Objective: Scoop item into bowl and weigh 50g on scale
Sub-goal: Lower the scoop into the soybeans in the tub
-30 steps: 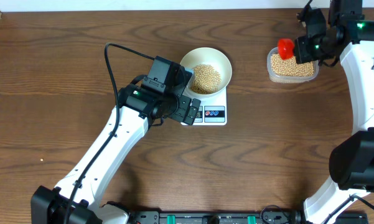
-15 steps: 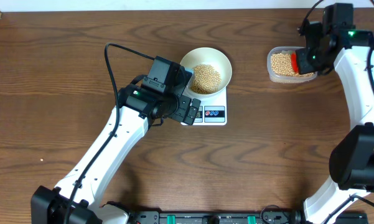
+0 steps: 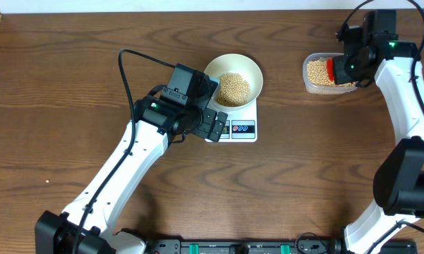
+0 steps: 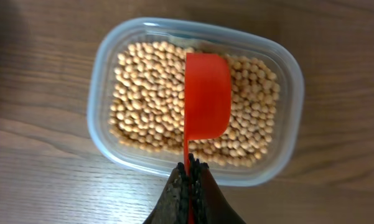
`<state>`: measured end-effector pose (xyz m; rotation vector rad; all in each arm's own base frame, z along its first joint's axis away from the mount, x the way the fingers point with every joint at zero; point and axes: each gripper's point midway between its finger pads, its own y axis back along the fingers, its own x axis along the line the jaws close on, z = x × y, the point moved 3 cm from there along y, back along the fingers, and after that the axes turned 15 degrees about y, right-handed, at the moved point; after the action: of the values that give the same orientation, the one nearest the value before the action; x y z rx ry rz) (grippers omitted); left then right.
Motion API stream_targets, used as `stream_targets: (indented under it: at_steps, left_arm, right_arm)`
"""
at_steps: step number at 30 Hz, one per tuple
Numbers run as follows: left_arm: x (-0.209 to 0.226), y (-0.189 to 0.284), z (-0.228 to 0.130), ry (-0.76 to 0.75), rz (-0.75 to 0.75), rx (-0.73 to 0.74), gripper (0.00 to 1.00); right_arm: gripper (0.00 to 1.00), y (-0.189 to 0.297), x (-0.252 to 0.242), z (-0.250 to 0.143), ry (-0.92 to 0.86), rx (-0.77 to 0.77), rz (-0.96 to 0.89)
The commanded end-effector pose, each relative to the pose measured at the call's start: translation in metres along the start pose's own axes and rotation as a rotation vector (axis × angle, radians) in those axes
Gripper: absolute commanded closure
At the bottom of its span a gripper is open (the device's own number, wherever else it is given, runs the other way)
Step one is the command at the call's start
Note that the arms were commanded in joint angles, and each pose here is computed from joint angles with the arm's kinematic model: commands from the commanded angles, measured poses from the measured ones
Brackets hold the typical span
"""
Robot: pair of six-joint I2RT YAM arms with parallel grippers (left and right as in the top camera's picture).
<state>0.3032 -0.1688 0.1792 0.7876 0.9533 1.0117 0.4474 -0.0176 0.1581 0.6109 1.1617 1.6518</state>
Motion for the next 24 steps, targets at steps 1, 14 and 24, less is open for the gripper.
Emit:
stream_targets:
  at_steps: [1, 14, 24]
  left_arm:
    - [0.004, -0.005, -0.003, 0.003, 0.018, 0.015, 0.04]
    - [0.004, -0.005, -0.003, 0.003, 0.019, 0.015, 0.04]
    - [0.004, -0.005, -0.003, 0.003, 0.019, 0.015, 0.04]
  right_arm:
    - [0.99, 0.007, 0.012, 0.010, -0.016, -0.070, 0.081]
    - [0.99, -0.002, 0.022, 0.009, -0.060, -0.064, 0.153]
    - [0.99, -0.001, 0.029, 0.008, -0.065, -0.066, 0.203]
